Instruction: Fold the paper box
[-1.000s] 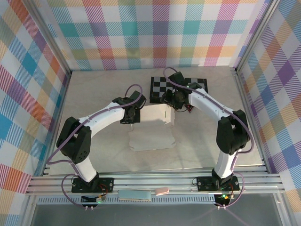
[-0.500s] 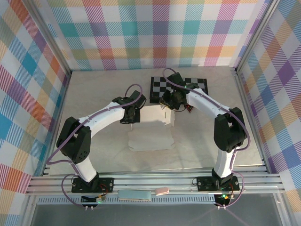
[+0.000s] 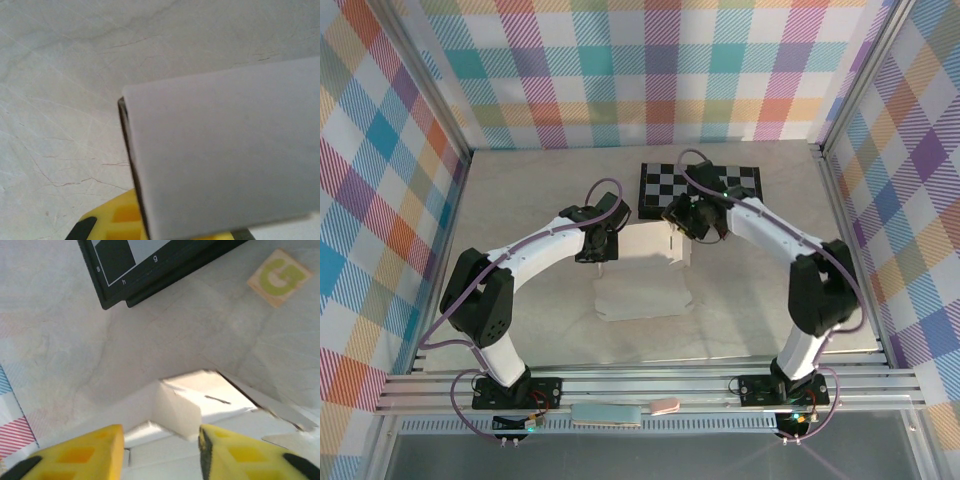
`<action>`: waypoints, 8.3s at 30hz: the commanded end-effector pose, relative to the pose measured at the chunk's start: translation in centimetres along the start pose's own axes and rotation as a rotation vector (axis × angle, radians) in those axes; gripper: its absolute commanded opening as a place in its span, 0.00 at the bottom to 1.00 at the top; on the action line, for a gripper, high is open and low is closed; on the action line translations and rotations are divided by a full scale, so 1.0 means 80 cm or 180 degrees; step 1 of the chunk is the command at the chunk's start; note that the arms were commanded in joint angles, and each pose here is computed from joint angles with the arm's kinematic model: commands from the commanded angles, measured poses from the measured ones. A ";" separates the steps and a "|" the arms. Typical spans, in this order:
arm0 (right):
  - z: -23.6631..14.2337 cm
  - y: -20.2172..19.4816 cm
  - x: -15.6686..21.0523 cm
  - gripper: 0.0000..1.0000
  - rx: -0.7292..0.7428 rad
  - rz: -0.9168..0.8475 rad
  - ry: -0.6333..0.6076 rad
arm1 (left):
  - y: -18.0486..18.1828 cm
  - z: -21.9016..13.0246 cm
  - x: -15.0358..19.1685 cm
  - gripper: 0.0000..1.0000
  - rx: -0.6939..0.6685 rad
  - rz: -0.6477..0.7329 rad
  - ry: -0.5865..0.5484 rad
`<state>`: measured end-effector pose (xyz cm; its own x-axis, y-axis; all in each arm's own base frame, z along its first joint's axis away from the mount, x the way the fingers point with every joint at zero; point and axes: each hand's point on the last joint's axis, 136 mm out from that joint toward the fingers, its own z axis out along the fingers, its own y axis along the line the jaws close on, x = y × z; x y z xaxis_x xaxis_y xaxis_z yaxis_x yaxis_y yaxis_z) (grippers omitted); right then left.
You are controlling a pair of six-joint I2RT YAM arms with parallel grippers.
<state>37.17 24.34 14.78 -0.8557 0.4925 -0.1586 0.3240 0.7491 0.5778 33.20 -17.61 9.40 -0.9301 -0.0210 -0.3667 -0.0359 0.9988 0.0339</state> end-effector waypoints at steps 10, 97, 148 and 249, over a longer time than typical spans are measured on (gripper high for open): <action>-0.010 -0.059 0.072 0.41 -0.0260 -0.0378 0.0059 | 0.008 -0.010 -0.002 0.00 -0.0014 0.0001 -0.0037; 0.085 -0.067 0.048 0.32 -0.0323 0.0269 0.0011 | 0.004 -0.008 -0.004 0.00 -0.0014 0.0100 0.0006; -0.155 0.028 -0.118 0.35 -0.2366 -0.1522 0.0334 | -0.064 -0.074 -0.127 0.00 0.2480 0.0124 0.0419; -0.048 0.006 -0.098 0.00 0.1101 -0.3012 -0.0772 | -0.091 -0.093 -0.092 0.00 0.2067 0.0658 0.0409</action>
<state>41.95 19.30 18.49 -0.7376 -0.3148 -0.5973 -0.3613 0.9314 -0.0447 38.39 -23.57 16.14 -0.9578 0.1595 -0.2391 0.2585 0.8417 -0.4741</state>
